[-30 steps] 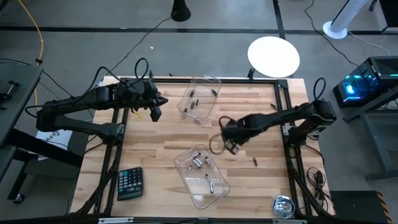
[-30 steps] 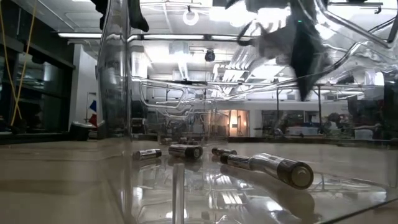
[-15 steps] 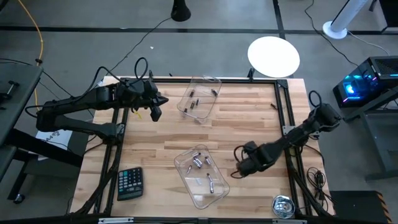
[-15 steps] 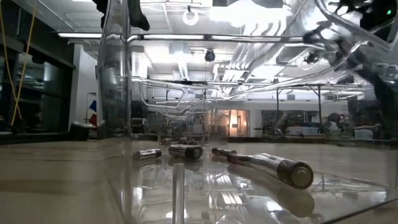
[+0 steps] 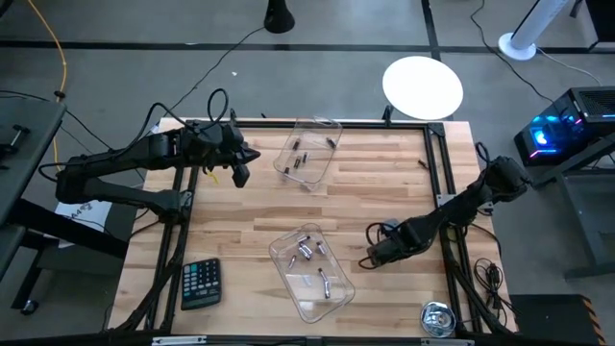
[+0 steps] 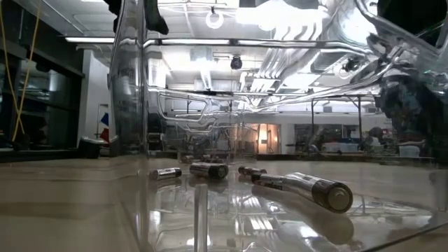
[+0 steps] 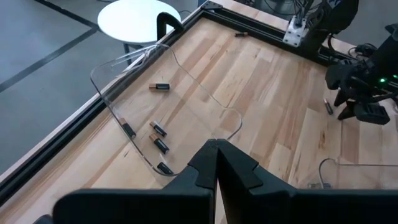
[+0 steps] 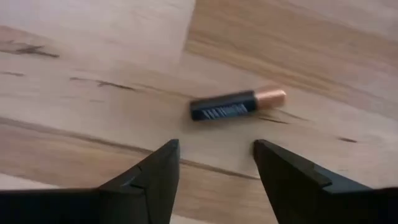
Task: Sort batteries
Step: Put the black battery into the top transparent bin
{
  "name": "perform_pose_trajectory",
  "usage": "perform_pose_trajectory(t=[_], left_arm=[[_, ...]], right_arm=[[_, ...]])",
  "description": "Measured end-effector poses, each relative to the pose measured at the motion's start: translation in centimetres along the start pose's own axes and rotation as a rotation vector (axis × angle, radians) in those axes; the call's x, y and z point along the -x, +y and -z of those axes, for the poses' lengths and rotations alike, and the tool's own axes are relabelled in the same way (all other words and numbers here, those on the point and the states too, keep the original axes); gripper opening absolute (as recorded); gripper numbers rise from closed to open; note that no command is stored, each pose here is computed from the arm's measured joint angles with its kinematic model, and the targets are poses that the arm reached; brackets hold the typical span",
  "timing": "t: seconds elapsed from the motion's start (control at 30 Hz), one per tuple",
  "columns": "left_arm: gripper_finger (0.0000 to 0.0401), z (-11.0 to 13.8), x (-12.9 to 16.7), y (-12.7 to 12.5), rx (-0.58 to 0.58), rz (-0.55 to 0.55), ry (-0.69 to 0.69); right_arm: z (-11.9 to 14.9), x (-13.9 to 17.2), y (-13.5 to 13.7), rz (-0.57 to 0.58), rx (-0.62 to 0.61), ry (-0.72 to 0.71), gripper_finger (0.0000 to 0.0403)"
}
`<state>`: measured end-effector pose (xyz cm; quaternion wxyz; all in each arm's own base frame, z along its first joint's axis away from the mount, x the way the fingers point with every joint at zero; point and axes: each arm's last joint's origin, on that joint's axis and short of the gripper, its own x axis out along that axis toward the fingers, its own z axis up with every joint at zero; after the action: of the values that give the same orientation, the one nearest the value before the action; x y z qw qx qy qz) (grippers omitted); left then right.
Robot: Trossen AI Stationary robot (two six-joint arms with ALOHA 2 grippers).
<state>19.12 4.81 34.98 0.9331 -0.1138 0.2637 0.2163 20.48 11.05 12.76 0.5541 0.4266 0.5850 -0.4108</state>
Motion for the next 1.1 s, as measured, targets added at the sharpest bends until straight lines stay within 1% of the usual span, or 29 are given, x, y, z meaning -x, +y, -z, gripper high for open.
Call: perform_pose_trajectory(t=[0.1,0.23,0.33,0.4,0.5,0.57,0.63,0.7,0.97,1.0,1.1], left_arm=[[0.0,0.0,0.0,0.0,0.006,0.0,0.0],[0.0,0.0,0.0,0.0,0.017,0.0,0.0],[0.0,0.0,0.0,0.0,0.027,0.0,0.001],[0.0,0.0,0.0,0.0,0.032,0.0,0.001],[0.0,0.0,0.0,0.0,0.032,0.0,0.001],[0.0,0.0,0.0,0.0,0.027,0.0,0.002],[0.0,0.0,0.0,0.0,0.023,0.0,0.002],[0.0,0.0,0.0,0.0,0.024,0.0,0.001],[0.0,0.0,0.0,0.0,0.01,0.0,0.001],[0.0,0.0,0.0,0.0,0.007,0.0,0.001],[0.0,0.0,0.0,0.0,0.006,0.0,0.001]], right_arm=[[-0.3,0.0,-0.1,0.019,-0.009,-0.007,0.0188],[-0.6,0.2,0.2,0.014,-0.014,-0.003,0.0166],[-0.4,1.1,1.1,-0.007,0.061,0.001,0.0162],[0.1,1.9,1.4,0.008,0.109,-0.022,0.0161],[0.9,3.3,1.9,0.023,0.141,-0.033,0.0161],[1.3,4.1,1.9,0.051,0.132,-0.042,0.0161],[1.3,4.5,1.8,0.065,0.058,-0.062,0.0161],[1.3,4.5,1.9,0.057,-0.044,-0.077,0.0161],[0.5,4.7,2.3,-0.078,-0.472,-0.276,0.0161],[0.2,4.7,2.3,-0.084,-0.511,-0.3,0.0161],[-1.1,4.8,2.3,-0.072,-0.562,-0.32,0.0161]])
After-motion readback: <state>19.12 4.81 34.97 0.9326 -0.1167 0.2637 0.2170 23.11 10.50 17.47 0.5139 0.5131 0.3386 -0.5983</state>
